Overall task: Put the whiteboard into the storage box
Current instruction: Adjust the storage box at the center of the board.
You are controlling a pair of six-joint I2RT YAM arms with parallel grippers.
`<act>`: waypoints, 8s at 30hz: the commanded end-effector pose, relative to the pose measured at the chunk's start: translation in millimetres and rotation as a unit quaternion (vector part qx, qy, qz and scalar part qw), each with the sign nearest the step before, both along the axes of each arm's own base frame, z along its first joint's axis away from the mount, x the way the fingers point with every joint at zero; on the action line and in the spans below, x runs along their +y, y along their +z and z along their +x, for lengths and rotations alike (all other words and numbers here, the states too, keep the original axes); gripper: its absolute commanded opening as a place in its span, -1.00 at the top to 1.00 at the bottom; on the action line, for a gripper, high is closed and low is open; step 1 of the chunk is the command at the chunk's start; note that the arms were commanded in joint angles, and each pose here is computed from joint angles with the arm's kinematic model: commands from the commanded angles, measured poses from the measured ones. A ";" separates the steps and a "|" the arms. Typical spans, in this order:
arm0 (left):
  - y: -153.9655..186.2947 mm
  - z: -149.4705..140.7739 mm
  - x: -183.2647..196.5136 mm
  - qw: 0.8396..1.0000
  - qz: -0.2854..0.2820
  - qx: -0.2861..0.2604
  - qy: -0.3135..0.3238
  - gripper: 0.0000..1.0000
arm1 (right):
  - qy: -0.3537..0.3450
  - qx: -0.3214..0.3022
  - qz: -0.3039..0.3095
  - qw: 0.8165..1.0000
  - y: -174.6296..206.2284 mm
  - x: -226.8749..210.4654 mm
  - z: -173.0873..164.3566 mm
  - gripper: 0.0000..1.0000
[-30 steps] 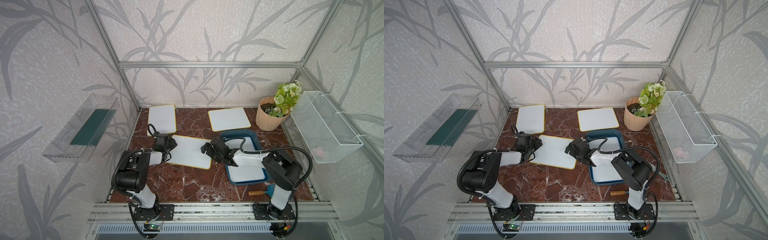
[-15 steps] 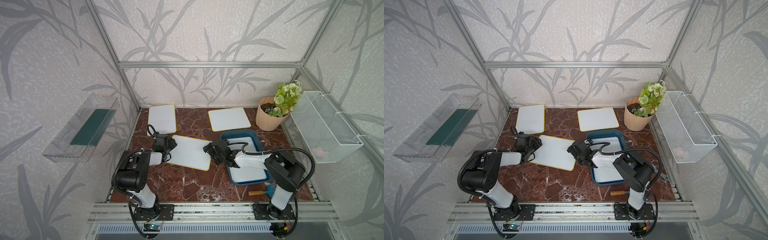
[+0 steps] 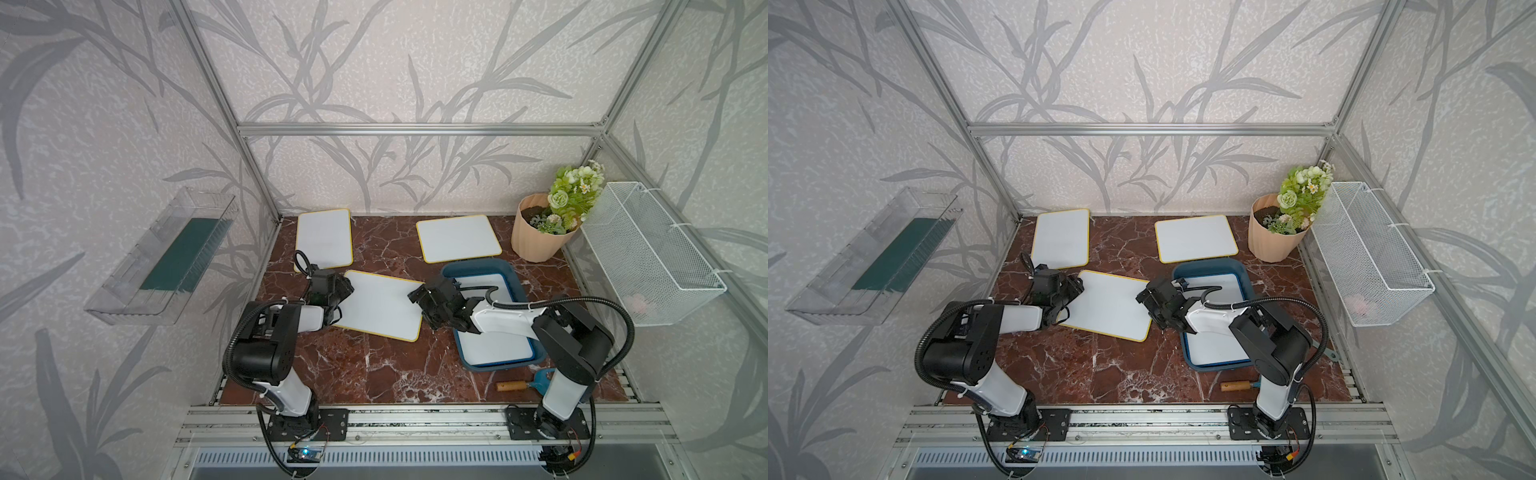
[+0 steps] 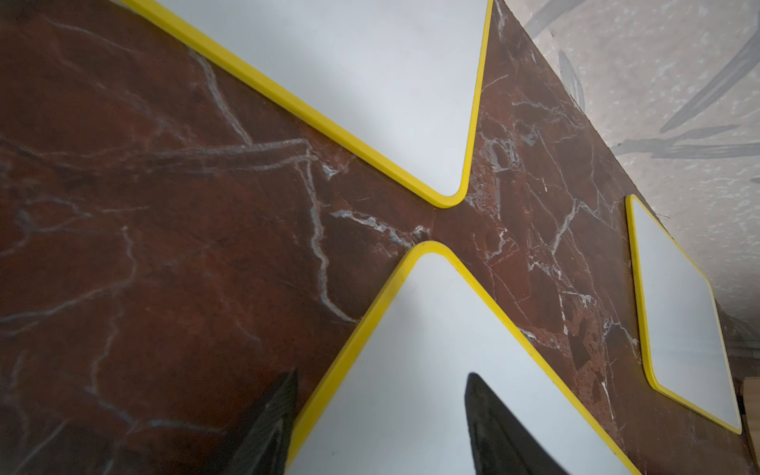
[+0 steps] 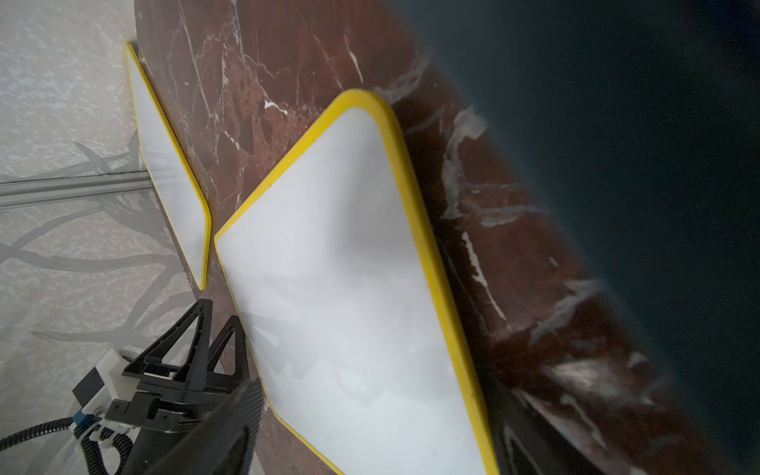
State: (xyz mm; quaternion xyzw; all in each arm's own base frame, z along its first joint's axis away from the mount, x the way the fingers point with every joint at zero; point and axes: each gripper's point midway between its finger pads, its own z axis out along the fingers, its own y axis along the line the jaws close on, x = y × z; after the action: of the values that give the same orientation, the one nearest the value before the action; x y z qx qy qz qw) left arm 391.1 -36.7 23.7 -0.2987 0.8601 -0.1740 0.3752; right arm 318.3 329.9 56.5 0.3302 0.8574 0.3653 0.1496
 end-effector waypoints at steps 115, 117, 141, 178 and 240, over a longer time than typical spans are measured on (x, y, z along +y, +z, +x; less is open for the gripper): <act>37.6 -59.3 -38.6 0.988 -0.029 0.144 -0.049 -0.31 | 0.158 -0.368 -0.030 0.916 182.2 37.0 6.5 1.00; 44.2 -57.5 -43.5 0.988 -0.033 0.140 -0.054 -0.31 | 0.145 -0.383 -0.036 0.912 191.2 30.7 9.1 1.00; 143.3 -39.9 -97.5 0.989 -0.116 0.057 -0.076 -0.26 | -0.013 -0.490 -0.012 0.871 297.5 -41.0 54.3 1.00; 255.4 34.7 -136.1 0.861 -0.460 -0.215 0.020 -0.18 | -0.196 -0.425 0.212 0.858 281.7 -105.4 90.2 1.00; 250.6 75.7 -152.9 0.851 -0.420 -0.313 -0.039 1.00 | -0.032 -0.297 0.130 0.946 148.0 -75.5 58.4 -0.38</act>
State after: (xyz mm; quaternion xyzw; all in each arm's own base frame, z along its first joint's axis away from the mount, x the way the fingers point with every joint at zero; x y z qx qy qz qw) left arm 468.3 -186.8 223.4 -0.3757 0.5981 -0.5638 0.4280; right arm 387.2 252.8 208.3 0.2930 0.6773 0.5662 0.3672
